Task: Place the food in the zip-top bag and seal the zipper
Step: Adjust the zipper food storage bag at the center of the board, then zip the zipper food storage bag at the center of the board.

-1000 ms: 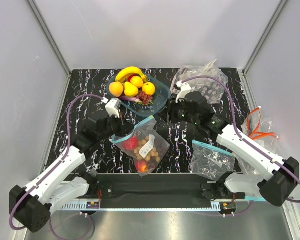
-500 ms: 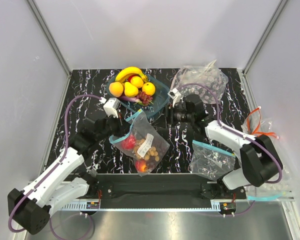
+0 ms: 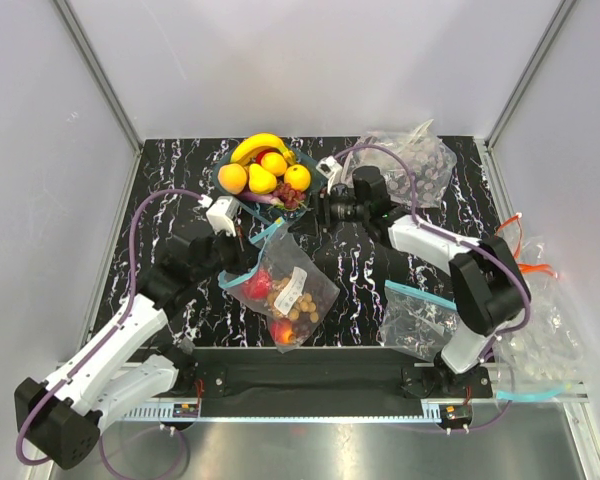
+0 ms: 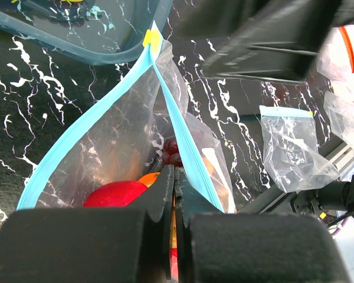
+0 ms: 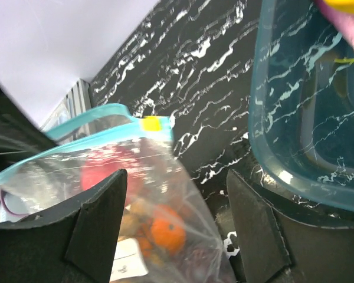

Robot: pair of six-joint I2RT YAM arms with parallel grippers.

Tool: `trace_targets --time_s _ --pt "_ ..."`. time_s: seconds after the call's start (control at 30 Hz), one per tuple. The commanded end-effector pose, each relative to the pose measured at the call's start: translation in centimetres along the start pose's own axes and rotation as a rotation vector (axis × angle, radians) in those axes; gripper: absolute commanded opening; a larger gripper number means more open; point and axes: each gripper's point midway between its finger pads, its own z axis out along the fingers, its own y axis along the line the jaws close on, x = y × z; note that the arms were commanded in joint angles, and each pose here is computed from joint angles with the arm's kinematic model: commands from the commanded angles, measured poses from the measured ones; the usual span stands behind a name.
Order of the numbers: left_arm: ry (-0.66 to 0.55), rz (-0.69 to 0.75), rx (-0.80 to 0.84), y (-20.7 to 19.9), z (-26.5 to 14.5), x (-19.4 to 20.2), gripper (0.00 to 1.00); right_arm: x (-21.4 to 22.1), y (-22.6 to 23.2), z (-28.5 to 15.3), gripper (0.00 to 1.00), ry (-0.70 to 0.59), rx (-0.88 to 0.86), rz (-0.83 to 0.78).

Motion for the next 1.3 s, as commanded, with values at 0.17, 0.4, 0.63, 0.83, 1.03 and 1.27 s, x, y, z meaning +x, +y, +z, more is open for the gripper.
trace_targets --time_s 0.17,0.4,0.63,0.83,1.03,1.27 --pt "-0.088 0.033 0.007 -1.0 -1.0 -2.9 0.00 -0.9 0.1 1.8 0.72 0.014 -0.110 -0.038" --pt "-0.090 0.031 -0.006 -0.9 -1.0 -3.1 0.00 -1.0 2.3 1.9 0.62 0.024 -0.243 -0.041" --pt "-0.095 0.022 -0.067 -0.1 -1.2 -3.7 0.00 -1.1 3.6 1.8 0.17 0.031 -0.278 -0.053" --pt "-0.107 0.029 -0.242 2.3 -2.6 -4.9 0.02 -1.7 4.0 1.1 0.05 0.002 -0.244 -0.086" --pt "-0.080 0.025 -0.290 2.6 -2.4 -5.5 0.39 -1.4 4.1 0.8 0.02 -0.006 -0.243 -0.086" --pt "-0.064 0.101 -0.204 0.2 -0.8 -8.4 0.76 -1.4 4.4 0.2 0.03 -0.025 -0.231 -0.107"
